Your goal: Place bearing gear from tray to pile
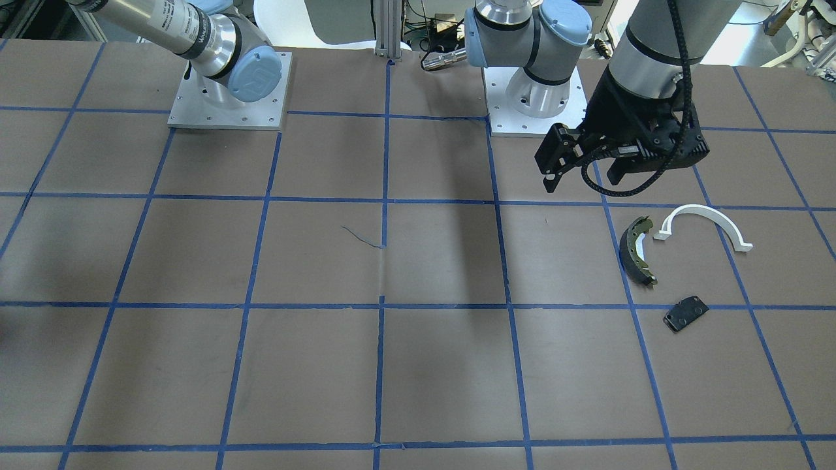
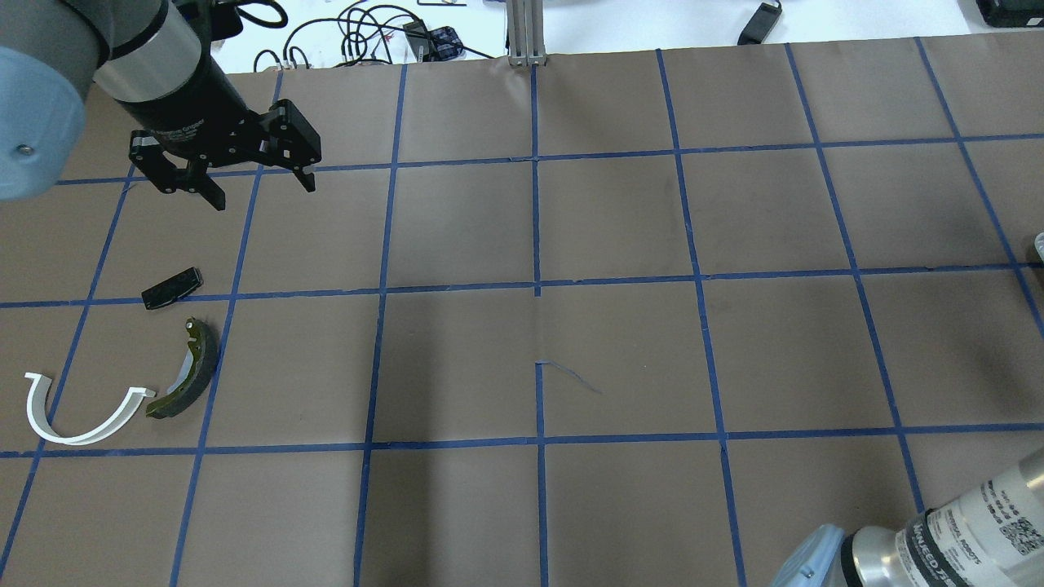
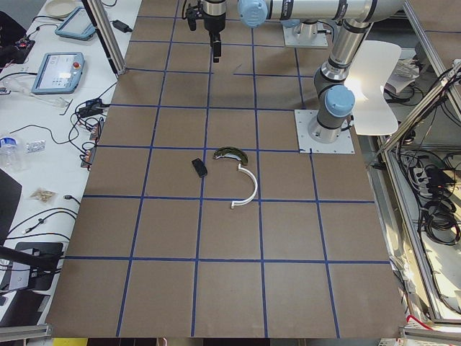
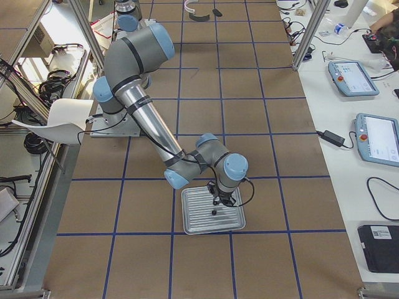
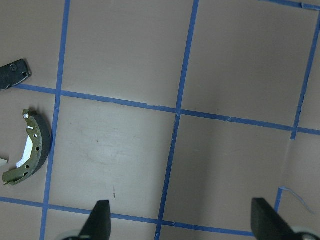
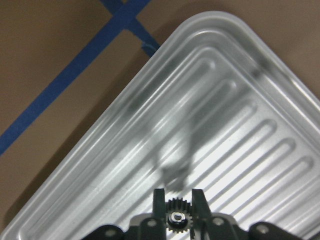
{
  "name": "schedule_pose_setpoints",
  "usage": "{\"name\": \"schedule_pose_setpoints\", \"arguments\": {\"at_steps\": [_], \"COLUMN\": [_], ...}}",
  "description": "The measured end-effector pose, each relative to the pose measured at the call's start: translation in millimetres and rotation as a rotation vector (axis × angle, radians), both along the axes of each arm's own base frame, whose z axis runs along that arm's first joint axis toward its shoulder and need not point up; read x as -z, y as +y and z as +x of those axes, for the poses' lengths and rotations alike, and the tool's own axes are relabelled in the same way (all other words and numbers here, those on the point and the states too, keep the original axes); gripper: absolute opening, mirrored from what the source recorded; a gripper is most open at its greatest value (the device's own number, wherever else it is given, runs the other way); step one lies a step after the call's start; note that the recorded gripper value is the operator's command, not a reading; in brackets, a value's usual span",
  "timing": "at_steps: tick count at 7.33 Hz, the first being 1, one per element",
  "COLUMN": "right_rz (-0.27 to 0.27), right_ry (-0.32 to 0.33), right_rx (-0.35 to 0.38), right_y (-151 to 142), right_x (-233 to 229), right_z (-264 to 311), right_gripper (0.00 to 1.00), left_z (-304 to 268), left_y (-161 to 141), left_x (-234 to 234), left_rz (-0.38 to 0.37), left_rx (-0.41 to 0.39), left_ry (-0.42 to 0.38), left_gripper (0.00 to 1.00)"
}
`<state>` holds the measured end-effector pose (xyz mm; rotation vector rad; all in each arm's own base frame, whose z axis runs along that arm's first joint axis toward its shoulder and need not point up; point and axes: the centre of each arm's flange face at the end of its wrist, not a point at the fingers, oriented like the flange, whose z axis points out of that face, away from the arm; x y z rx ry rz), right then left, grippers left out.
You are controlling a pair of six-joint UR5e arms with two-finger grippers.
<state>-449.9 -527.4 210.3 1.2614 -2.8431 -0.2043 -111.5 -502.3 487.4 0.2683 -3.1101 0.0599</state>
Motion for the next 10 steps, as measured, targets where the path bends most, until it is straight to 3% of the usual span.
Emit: {"name": "schedule_pose_setpoints", "arguments": {"at_steps": [2, 4, 6, 10], "right_rz": [-0.01, -0.036, -0.049, -0.065], "right_ry": [0.005, -0.007, -0.057, -0.063], "right_rx": [0.06, 0.111, 0.222, 0.434], "right_y": [-15, -51, -82, -117], "right_x": [-48, -82, -97, -113], "right_z": [43, 125, 216, 409], "right_gripper": [0.0, 0.0, 0.0, 0.0], "left_z": [0, 0, 0, 0], "left_y": [0, 0, 0, 0], "left_x": [0, 0, 0, 0], "left_rz": [-0.001, 0.0, 0.0, 0.0], "left_rx": [0.0, 0.0, 0.0, 0.0], "left_ry": [0.0, 0.0, 0.0, -0.001], "left_gripper": [1.0, 1.0, 1.0, 1.0]}}
